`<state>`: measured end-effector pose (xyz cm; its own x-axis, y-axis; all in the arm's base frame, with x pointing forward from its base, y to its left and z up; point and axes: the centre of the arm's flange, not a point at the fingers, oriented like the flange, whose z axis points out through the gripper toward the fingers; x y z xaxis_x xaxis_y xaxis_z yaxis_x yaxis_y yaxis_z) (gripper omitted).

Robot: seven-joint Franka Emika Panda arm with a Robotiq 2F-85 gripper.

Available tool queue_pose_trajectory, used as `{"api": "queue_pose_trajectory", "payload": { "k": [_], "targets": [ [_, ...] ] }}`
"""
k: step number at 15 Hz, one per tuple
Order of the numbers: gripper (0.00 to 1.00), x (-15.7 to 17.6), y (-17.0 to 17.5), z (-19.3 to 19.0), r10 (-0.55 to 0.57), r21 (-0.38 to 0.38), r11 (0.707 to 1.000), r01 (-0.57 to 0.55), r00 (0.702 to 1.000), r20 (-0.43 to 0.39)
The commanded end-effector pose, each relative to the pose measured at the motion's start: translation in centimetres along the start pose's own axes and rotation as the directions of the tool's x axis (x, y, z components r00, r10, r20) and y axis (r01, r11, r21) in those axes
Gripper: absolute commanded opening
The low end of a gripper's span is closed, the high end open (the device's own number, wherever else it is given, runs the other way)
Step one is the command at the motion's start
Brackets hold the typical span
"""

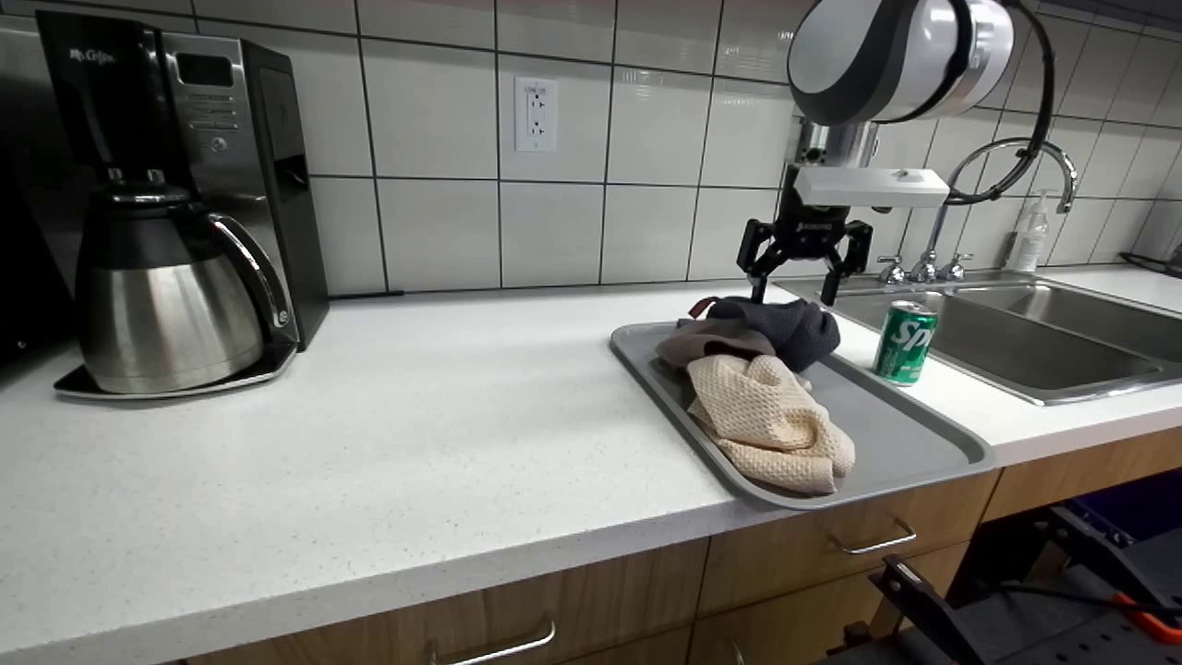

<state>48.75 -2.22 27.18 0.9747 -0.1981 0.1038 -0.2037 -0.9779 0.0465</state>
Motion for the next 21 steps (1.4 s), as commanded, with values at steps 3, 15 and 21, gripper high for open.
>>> {"api": "queue_pose_trajectory", "payload": {
  "k": [3, 15, 21],
  "targets": [
    [1.00, -0.3, -0.1, -3.1, -0.031, 0.004, 1.000, 0.031, 0.999, -0.006],
    [1.00, -4.2, -3.4, -4.3, -0.069, 0.052, 0.996, 0.068, 0.998, 0.006],
    [1.00, -6.7, -2.9, -5.3, -0.110, 0.043, 0.993, 0.110, 0.994, 0.006]
  ]
}}
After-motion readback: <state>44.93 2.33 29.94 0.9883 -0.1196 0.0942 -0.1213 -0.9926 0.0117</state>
